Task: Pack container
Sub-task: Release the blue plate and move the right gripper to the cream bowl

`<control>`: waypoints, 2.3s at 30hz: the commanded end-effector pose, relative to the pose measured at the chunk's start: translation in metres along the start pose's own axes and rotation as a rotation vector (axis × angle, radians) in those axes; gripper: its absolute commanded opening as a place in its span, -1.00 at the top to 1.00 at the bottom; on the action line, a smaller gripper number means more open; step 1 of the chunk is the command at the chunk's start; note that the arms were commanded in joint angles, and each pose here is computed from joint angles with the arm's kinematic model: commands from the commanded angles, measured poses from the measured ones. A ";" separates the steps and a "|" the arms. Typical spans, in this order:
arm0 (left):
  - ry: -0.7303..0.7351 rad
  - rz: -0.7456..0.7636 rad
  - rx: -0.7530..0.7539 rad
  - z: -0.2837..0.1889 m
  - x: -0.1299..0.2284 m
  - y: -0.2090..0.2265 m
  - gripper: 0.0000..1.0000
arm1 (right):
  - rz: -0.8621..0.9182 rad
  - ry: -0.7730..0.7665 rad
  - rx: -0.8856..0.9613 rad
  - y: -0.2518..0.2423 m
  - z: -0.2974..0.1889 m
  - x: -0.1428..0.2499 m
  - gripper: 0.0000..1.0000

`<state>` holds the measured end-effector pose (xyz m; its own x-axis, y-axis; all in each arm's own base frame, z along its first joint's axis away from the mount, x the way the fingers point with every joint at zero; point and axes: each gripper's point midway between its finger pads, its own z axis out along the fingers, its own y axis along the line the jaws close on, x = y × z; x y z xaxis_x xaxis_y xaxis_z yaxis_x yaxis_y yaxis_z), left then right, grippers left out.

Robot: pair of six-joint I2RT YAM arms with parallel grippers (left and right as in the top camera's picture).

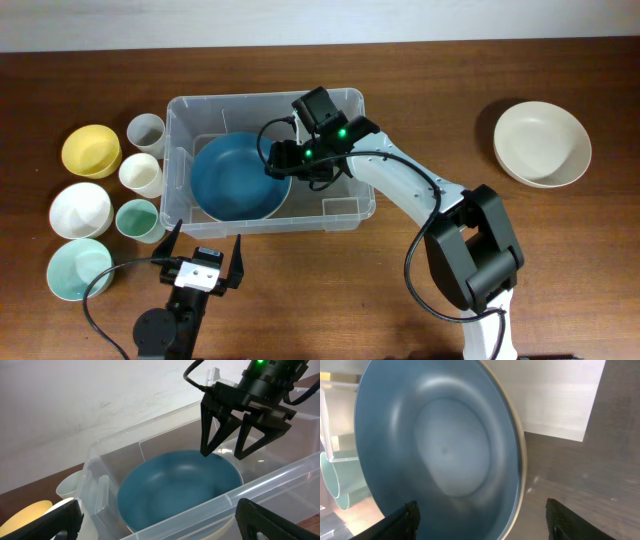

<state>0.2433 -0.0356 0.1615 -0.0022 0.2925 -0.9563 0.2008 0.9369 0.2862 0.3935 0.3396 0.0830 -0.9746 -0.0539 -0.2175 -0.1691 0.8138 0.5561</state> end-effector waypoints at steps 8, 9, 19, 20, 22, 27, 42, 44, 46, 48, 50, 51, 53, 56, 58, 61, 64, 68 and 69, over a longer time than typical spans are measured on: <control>0.003 0.014 -0.005 0.000 0.001 0.001 -0.99 | -0.102 -0.564 0.436 -0.023 -0.224 -0.127 -0.98; 0.003 0.014 -0.005 0.000 0.001 0.001 -1.00 | -0.063 -0.610 0.497 -0.035 -0.253 -0.133 -0.98; 0.003 0.014 -0.005 0.000 0.001 0.001 -1.00 | 0.732 -0.685 0.805 -0.245 -0.426 -0.066 -0.97; 0.003 0.014 -0.006 0.000 0.001 0.001 -0.99 | 0.829 -0.632 0.808 -0.272 -0.429 -0.045 -0.98; 0.003 0.014 -0.005 0.000 0.001 0.001 -0.99 | 0.920 -0.556 0.782 -0.302 -0.424 -0.023 -0.98; 0.003 0.014 -0.005 0.000 0.001 0.001 -0.99 | 1.088 -0.411 0.724 -0.364 -0.389 0.023 -0.98; 0.003 0.014 -0.005 0.000 0.001 0.001 -1.00 | 1.093 -0.434 0.667 -0.451 -0.262 0.061 -0.98; 0.003 0.014 -0.005 0.000 0.001 0.001 -0.99 | 1.089 -0.445 0.667 -0.453 -0.261 0.061 -0.98; 0.003 0.014 -0.005 0.000 0.001 0.001 -0.99 | 1.086 -0.453 0.666 -0.453 -0.262 0.059 -0.98; 0.003 0.014 -0.005 0.000 0.001 0.001 -0.99 | 1.083 -0.464 0.665 -0.454 -0.262 0.056 -0.94; 0.003 0.014 -0.005 0.000 0.001 0.001 -0.99 | 1.079 -0.473 0.663 -0.455 -0.263 0.054 -0.39; 0.003 0.014 -0.005 0.000 0.001 0.001 -0.99 | 1.079 -0.473 0.663 -0.455 -0.263 0.054 -0.21; 0.003 0.014 -0.005 0.000 0.001 0.001 -0.99 | 1.079 -0.473 0.663 -0.455 -0.263 0.054 0.11; 0.003 0.014 -0.005 0.000 0.001 0.001 -0.99 | 1.086 -0.475 0.661 -0.455 -0.263 0.054 0.60; 0.003 0.014 -0.005 0.000 0.001 0.001 -0.99 | 1.088 -0.476 0.660 -0.455 -0.263 0.054 0.80; 0.003 0.014 -0.005 0.000 0.001 0.001 -0.99 | 1.100 -0.481 0.625 -0.451 -0.260 0.051 0.92; 0.003 0.014 -0.005 0.000 0.001 0.001 -0.99 | 1.081 -0.491 0.550 -0.443 -0.257 0.041 0.92; 0.003 0.014 -0.005 0.000 0.001 0.001 -0.99 | 1.032 -0.539 0.420 -0.426 -0.261 0.017 0.93; 0.003 0.014 -0.005 0.000 0.001 0.001 -0.99 | 1.007 -0.548 0.392 -0.421 -0.262 0.010 0.92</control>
<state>0.2433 -0.0356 0.1615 -0.0022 0.2925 -0.9563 0.2008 0.9369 0.2862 0.3999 -0.1719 0.0342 -0.4078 0.8884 -0.2105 0.8424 0.4551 0.2886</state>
